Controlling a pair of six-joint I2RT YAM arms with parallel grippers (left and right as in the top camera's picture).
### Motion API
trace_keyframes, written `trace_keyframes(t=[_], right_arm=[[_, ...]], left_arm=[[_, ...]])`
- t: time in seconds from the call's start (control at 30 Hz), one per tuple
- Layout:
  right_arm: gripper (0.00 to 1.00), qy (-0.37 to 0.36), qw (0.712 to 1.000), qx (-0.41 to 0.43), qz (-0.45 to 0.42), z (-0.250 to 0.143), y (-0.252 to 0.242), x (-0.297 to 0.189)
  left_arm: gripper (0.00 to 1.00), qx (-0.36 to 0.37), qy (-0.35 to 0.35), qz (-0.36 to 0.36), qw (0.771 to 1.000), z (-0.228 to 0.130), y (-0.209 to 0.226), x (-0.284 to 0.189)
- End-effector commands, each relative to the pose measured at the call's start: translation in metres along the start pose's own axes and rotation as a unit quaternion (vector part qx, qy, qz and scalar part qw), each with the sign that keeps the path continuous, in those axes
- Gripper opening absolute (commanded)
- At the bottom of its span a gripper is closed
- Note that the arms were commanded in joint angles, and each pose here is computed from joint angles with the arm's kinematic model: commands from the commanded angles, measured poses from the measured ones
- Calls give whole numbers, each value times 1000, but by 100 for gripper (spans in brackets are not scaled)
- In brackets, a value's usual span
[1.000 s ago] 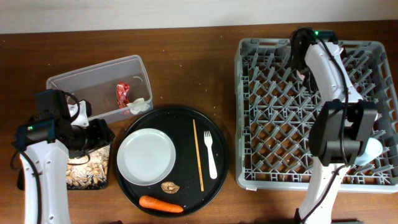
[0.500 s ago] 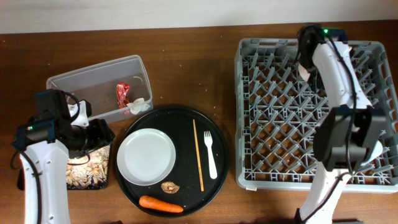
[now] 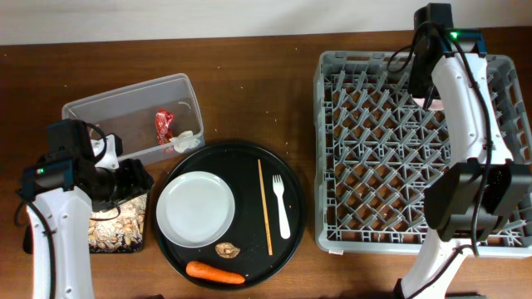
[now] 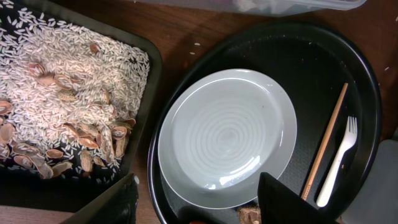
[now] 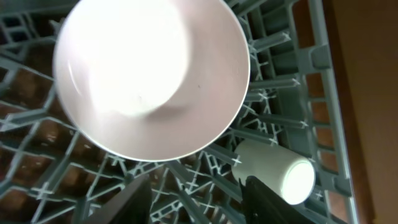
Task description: Sort waste into correct bins and load items into the dishwasher rack
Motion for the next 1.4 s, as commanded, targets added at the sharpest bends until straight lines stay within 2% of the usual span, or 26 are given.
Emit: trace_keyframes(t=[0.0, 0.17, 0.63, 0.8, 0.93, 1.03, 1.17, 1.37], right_arm=[[59, -13, 999, -16, 38, 5, 5, -3], [61, -23, 988, -84, 126, 9, 29, 0], [60, -23, 988, -87, 123, 20, 45, 43], [52, -8, 989, -86, 124, 14, 43, 52], [31, 0, 987, -89, 131, 9, 47, 56], [27, 1, 987, -89, 135, 9, 47, 55], [4, 5, 987, -90, 134, 7, 47, 55], [4, -26, 983, -77, 162, 13, 36, 20]], left_arm=[[61, -5, 2, -7, 1000, -3, 0, 0], [61, -5, 2, -7, 1000, -3, 0, 0], [61, -5, 3, -7, 1000, -3, 0, 0], [61, -5, 3, -7, 1000, -3, 0, 0], [61, -5, 3, -7, 1000, -3, 0, 0], [61, -6, 3, -7, 1000, -3, 0, 0], [61, -5, 3, -7, 1000, -3, 0, 0], [61, -5, 3, -7, 1000, -3, 0, 0]])
Point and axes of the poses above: each gripper's point midway between its finger pads, its own x axis out along the fingers, its own y axis along the line the jaws close on, z = x × y, the point moved 6 cm from there along -x, back along the fingers, and after that the axes turned 4 degrees about -x, right-handed, at the moved point
